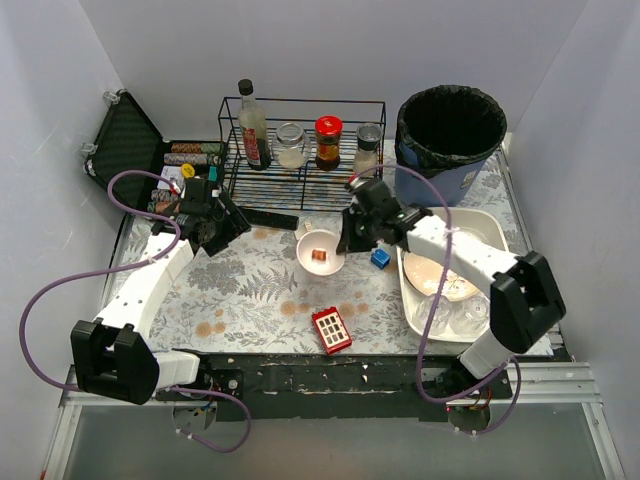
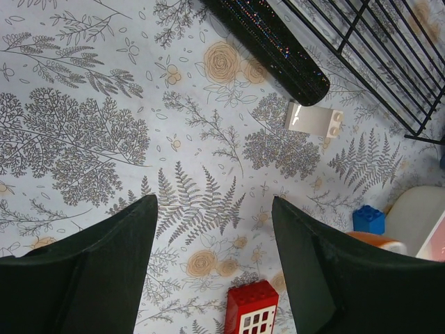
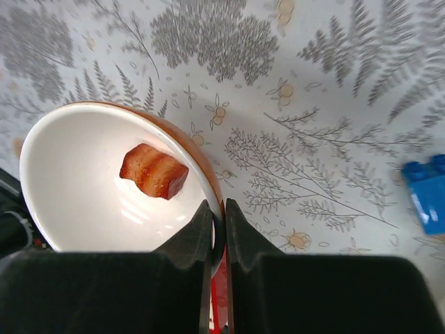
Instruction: Clear the kitchen counter
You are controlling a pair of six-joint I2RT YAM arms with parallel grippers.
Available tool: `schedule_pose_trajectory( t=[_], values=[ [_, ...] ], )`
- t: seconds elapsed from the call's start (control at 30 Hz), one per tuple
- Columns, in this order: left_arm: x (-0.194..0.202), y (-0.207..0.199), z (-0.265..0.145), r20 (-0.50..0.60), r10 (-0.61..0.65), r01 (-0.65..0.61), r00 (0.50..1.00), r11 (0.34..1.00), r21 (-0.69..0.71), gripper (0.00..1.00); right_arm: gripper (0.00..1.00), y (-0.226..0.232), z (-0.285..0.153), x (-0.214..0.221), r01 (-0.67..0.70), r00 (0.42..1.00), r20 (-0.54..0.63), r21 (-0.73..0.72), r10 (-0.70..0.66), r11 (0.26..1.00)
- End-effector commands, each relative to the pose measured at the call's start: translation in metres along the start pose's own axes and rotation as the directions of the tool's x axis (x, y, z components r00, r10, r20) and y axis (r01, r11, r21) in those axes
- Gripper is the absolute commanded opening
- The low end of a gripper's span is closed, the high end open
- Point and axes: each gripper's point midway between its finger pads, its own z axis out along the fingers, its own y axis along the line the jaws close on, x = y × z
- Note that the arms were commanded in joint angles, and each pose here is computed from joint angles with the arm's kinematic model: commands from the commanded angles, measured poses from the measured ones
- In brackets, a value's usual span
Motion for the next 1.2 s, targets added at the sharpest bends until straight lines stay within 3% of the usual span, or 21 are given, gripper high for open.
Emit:
schedule_pose_trajectory(
  t=[0.0, 0.33, 0.73, 1.03, 1.17],
  values=[
    [-0.002, -0.001, -0.003, 0.013, 0.006, -0.006, 1.000, 1.000, 0.019, 0.66, 0.01, 0.004, -0.073, -0.071, -0.010, 0.985, 0.171, -0.117, 0.030, 0.993],
    [0.002, -0.004, 0.000, -0.016, 0.003, -0.002, 1.000, 1.000, 0.031, 0.73, 0.01, -0.051, -0.170, -0.170, -0.172, 0.939, 0.311, 0.050, 0.149, 0.984],
    [0.010, -0.002, -0.005, -0.038, 0.030, -0.028, 0.999, 0.998, 0.052, 0.73, 0.01, -0.153, -0.252, -0.261, -0.431, 0.736, 0.605, 0.075, 0.303, 0.899],
    [0.013, -0.007, -0.007, -0.054, 0.034, -0.029, 0.998, 0.996, 0.080, 0.73, 0.01, -0.209, -0.294, -0.300, -0.508, 0.544, 0.827, 0.191, 0.141, 0.840],
    [0.014, -0.007, -0.013, -0.050, 0.031, -0.026, 0.998, 0.996, 0.091, 0.73, 0.01, -0.240, -0.305, -0.300, -0.566, 0.493, 0.869, 0.294, 0.030, 0.770]
  ],
)
